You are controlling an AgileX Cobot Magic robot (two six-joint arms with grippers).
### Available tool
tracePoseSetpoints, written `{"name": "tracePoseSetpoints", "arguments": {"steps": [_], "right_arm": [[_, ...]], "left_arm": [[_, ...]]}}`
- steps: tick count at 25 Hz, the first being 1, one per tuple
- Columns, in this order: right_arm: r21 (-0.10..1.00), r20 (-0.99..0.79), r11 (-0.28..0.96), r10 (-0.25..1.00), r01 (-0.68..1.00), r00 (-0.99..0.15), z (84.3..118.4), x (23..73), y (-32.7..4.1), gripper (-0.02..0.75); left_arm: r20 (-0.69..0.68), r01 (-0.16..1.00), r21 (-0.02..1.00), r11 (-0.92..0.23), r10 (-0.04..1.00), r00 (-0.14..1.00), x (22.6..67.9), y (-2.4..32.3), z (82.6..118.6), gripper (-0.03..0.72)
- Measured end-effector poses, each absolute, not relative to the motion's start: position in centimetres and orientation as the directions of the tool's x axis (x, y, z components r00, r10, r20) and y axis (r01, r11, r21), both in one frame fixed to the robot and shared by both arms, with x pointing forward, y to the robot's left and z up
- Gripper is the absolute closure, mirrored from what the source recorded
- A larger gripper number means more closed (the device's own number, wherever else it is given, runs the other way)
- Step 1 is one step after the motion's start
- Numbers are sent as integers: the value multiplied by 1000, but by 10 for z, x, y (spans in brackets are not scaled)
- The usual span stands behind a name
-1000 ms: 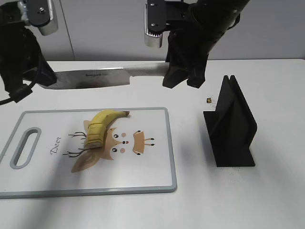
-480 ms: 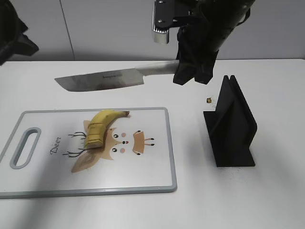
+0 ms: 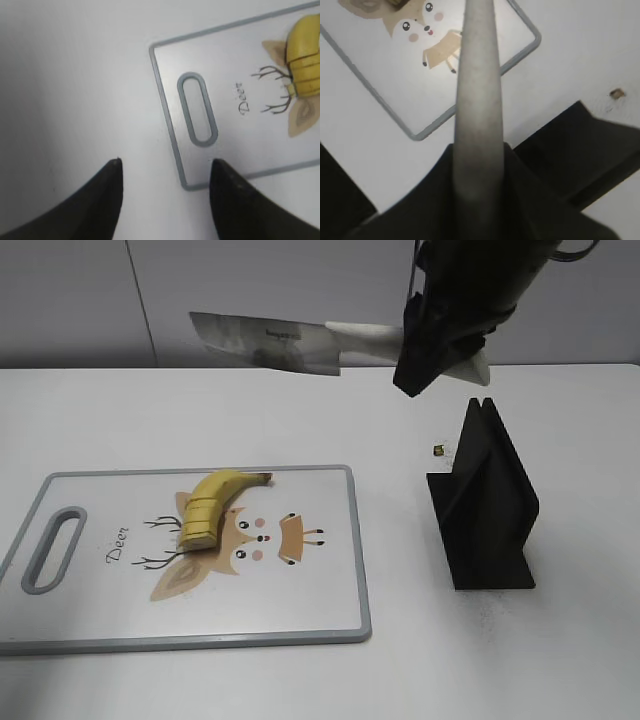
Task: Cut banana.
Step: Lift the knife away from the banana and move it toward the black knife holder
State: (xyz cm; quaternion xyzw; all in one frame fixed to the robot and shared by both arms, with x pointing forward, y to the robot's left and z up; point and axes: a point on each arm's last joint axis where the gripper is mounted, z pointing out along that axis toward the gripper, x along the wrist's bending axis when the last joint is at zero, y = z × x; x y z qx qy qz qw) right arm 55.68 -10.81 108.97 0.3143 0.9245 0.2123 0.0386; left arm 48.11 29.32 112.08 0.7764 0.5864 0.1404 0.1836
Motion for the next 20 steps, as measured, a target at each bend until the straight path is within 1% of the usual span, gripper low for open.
{"name": "tracePoseSetpoints", "arguments": {"steps": [4, 8, 11, 12, 14, 17, 20], "right_arm": [[344, 167, 580, 736, 738, -656, 1095, 545, -114, 577], [341, 202, 422, 839, 840, -504, 1098, 529, -125, 577], [390, 204, 270, 907, 880, -369, 1097, 518, -138, 577], [413, 213, 216, 922, 885, -324, 1098, 515, -144, 577], [425, 234, 139, 938, 894, -257, 1093, 507, -154, 577], [417, 253, 49, 953, 907, -168, 1086, 499, -171, 577], [409, 257, -5, 960, 912, -110, 1076, 494, -185, 577]], "left_arm": [[-29, 904, 380, -199, 974, 226, 465, 300, 1112, 145], [-30, 908, 368, -198, 974, 224, 434, 299, 1100, 145], [-16, 892, 412, -188, 977, 213, 406, 298, 1092, 145], [-12, 883, 435, -175, 980, 201, 396, 298, 1089, 145], [-10, 870, 467, -156, 983, 182, 378, 297, 1083, 145], [-1, 851, 505, -147, 985, 171, 352, 296, 1073, 145], [11, 817, 558, -144, 986, 167, 329, 296, 1063, 145]]}}
